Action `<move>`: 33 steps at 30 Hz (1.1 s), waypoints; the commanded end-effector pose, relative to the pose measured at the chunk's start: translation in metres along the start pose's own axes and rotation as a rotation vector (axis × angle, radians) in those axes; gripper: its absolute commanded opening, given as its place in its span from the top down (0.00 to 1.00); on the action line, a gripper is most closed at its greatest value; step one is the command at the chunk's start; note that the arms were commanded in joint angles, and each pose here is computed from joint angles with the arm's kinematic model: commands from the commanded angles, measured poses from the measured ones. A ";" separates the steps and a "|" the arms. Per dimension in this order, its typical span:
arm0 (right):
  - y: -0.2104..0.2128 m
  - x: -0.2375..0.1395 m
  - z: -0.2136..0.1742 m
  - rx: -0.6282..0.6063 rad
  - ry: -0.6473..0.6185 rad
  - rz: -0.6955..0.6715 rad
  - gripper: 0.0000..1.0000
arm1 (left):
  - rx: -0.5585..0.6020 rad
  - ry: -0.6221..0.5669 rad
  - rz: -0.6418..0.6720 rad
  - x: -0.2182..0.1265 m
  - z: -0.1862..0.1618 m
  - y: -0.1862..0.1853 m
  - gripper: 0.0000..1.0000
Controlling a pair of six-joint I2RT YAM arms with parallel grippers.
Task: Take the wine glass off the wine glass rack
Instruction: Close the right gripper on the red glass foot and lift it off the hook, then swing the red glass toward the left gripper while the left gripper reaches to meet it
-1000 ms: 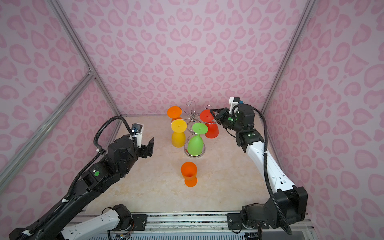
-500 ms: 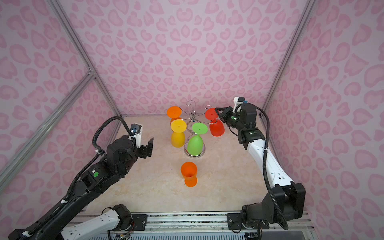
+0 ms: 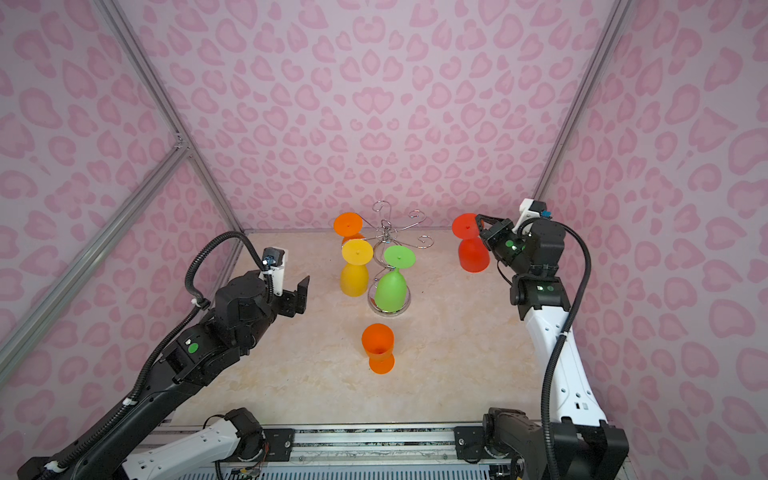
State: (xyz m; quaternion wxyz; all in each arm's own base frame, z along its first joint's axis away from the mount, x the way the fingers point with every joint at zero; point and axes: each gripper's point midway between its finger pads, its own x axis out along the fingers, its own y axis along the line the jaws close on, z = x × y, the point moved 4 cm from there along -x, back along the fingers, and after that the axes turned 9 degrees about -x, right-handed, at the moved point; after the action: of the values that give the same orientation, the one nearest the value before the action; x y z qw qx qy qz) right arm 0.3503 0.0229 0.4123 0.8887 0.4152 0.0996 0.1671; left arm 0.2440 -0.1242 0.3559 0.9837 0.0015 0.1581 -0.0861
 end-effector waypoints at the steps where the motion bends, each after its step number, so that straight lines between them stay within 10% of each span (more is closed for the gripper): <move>1: 0.021 -0.026 0.017 -0.046 -0.086 0.077 1.00 | -0.099 -0.074 -0.147 -0.006 0.018 -0.017 0.13; 13: 0.143 -0.095 0.052 -0.091 -0.294 0.679 1.00 | -0.223 -0.273 -0.839 -0.050 0.070 -0.079 0.13; 22: 0.197 -0.083 0.006 0.042 -0.131 1.065 1.00 | -0.213 -0.392 -1.265 -0.064 0.090 -0.095 0.12; 33: 0.198 -0.058 -0.035 0.252 -0.009 1.212 1.00 | -0.391 -0.372 -1.438 -0.015 0.112 -0.089 0.13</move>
State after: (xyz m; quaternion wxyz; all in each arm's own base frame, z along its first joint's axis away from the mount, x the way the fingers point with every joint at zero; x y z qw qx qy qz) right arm 0.2578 0.1459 0.5396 0.6106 0.5023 -0.1124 0.6019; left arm 0.2648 -0.2152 0.4462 0.7236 -0.2885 0.0019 -0.6271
